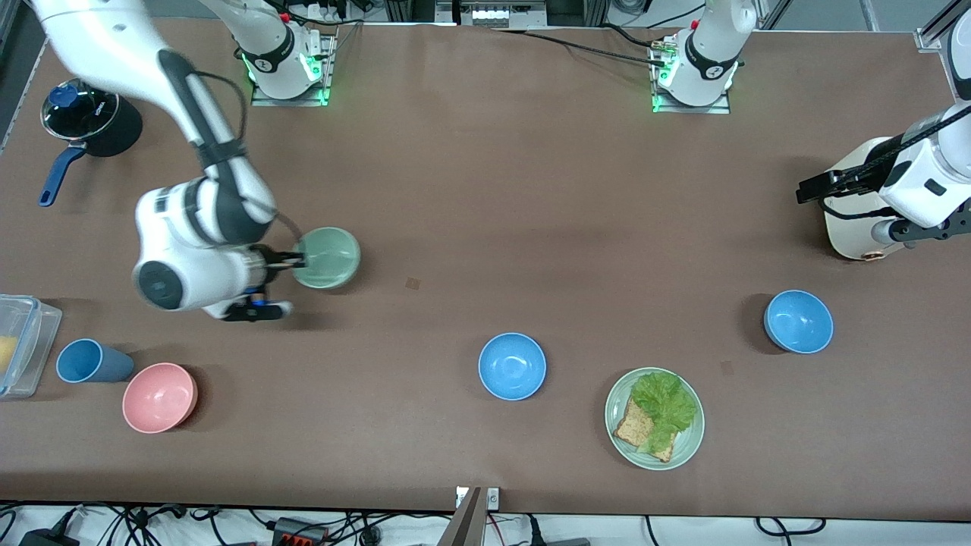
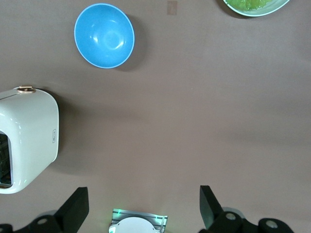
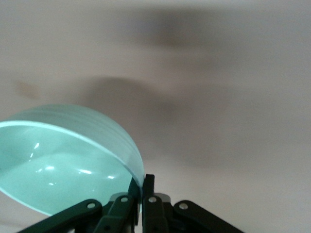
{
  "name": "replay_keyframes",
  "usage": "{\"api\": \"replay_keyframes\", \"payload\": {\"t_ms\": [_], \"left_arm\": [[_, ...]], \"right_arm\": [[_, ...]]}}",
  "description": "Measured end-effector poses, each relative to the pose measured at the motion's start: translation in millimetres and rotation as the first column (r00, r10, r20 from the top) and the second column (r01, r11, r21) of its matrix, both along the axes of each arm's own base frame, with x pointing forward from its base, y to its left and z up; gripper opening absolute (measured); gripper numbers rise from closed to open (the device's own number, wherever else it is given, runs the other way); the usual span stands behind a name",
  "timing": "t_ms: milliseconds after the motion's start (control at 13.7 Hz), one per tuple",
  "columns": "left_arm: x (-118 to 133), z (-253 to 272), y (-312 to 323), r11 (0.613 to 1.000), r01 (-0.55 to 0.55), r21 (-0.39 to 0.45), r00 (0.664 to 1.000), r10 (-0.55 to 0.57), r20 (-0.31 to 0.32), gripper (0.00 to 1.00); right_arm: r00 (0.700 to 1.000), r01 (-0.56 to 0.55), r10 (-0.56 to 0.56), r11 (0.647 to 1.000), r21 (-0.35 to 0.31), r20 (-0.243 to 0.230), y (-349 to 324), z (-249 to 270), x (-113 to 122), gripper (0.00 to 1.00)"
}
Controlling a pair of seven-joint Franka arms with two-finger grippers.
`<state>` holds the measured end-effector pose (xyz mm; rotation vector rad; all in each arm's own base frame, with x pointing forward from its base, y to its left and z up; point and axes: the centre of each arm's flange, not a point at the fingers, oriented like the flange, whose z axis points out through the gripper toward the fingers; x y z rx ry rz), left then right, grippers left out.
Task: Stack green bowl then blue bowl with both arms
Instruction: 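Lift the green bowl with the right gripper toward the table center, then set down the green bowl while the left gripper reaches the blue bowl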
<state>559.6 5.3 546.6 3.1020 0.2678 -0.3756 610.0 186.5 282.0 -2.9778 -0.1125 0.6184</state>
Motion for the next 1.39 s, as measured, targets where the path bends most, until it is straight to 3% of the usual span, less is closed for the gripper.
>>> {"api": "replay_keyframes", "payload": {"t_ms": [146, 292, 438, 584, 730, 1022, 1242, 1388], "left_arm": [[2, -5, 5, 1.0, -0.004, -0.002, 1.0, 0.004, -0.009, 1.0], [5, -13, 14, 1.0, 0.014, -0.011, 1.0, -0.014, -0.023, 1.0], [8, -28, 45, 0.999, 0.016, -0.03, 0.999, -0.017, -0.043, 1.0], [10, -49, 89, 0.998, 0.013, -0.064, 0.998, -0.017, -0.068, 1.0], [19, -72, 121, 0.997, 0.006, -0.076, 0.999, -0.009, -0.049, 1.0], [49, -134, 146, 0.996, 0.024, -0.081, 1.0, -0.024, 0.002, 1.0], [67, -190, 160, 0.992, 0.085, -0.094, 0.996, -0.082, 0.034, 1.0], [72, -222, 178, 0.99, 0.105, -0.099, 0.994, -0.1, 0.052, 1.0]], "right_arm": [[1.0, -0.016, 0.016, 1.0, 0.024, 0.004, 82, 10, -17, 0.04], [0.999, -0.008, 0.011, 0.998, 0.062, -0.044, 147, 1, -43, 0.04], [0.997, -0.001, 0.005, 0.999, 0.051, -0.078, 190, -16, -66, 0.04], [0.995, 0.002, 0.0, 1.0, 0.021, -0.102, 220, -34, -86, 0.04], [0.992, 0.009, -0.01, 1.0, -0.009, -0.126, 239, -54, -103, 0.04], [0.993, 0.048, -0.044, 0.998, 0.028, -0.111, 263, -85, -113, 0.04], [0.99, 0.1, -0.095, 0.994, 0.039, -0.106, 270, -84, -111, 0.33], [0.991, 0.12, -0.116, 0.99, 0.069, -0.063, 268, -59, -89, 0.53]]}}
